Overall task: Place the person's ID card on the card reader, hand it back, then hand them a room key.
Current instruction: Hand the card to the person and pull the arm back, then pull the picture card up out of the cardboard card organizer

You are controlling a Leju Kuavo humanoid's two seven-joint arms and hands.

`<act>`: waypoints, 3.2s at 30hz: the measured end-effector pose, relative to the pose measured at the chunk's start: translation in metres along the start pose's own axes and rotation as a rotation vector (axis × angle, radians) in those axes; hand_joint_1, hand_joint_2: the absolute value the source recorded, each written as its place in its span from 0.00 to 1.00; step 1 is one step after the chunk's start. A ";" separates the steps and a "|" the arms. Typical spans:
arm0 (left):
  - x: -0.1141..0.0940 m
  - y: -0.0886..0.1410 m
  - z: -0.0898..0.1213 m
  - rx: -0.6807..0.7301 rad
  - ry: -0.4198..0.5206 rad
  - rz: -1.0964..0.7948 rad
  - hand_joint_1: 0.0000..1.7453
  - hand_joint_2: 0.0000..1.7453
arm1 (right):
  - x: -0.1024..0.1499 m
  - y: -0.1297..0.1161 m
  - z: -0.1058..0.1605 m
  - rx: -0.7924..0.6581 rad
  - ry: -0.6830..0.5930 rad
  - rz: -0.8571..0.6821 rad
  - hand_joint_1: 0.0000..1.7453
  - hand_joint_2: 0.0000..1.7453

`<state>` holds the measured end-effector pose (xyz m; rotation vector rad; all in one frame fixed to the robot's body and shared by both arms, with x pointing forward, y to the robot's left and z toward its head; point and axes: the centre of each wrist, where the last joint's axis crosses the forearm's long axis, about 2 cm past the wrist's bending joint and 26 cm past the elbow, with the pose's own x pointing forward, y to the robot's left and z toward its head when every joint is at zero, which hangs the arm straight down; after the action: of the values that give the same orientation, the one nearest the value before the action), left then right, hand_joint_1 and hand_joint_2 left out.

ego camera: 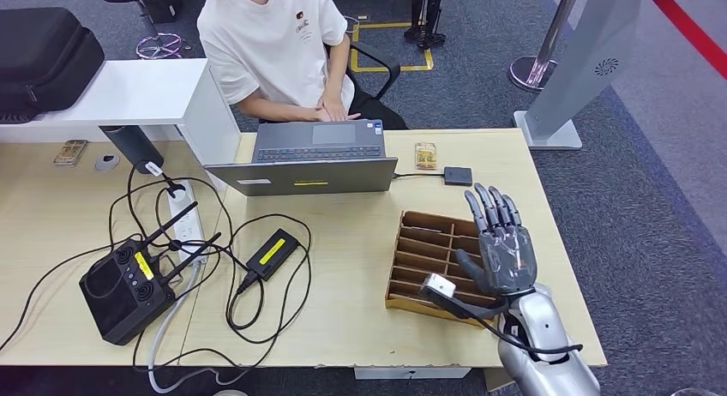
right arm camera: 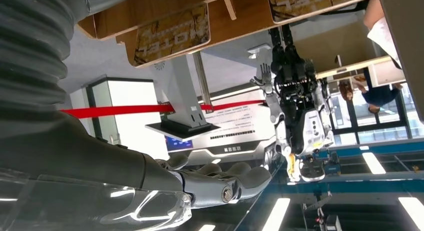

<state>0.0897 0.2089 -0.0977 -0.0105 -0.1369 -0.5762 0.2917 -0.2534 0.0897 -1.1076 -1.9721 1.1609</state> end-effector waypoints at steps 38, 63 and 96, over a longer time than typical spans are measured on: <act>0.000 0.000 0.000 -0.002 0.008 -0.006 0.00 1.00 | -0.002 0.002 0.004 0.004 0.036 -0.007 0.00 1.00; 0.000 0.000 0.000 -0.001 0.007 -0.020 0.00 1.00 | -0.003 0.004 0.006 0.014 0.042 -0.003 0.00 1.00; 0.002 0.000 0.000 0.000 0.017 -0.036 0.00 1.00 | -0.016 0.002 0.009 0.001 0.098 0.011 0.00 1.00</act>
<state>0.0916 0.2081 -0.0972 -0.0028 -0.1212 -0.6121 0.2933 -0.2700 0.0827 -1.1547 -1.8921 1.0924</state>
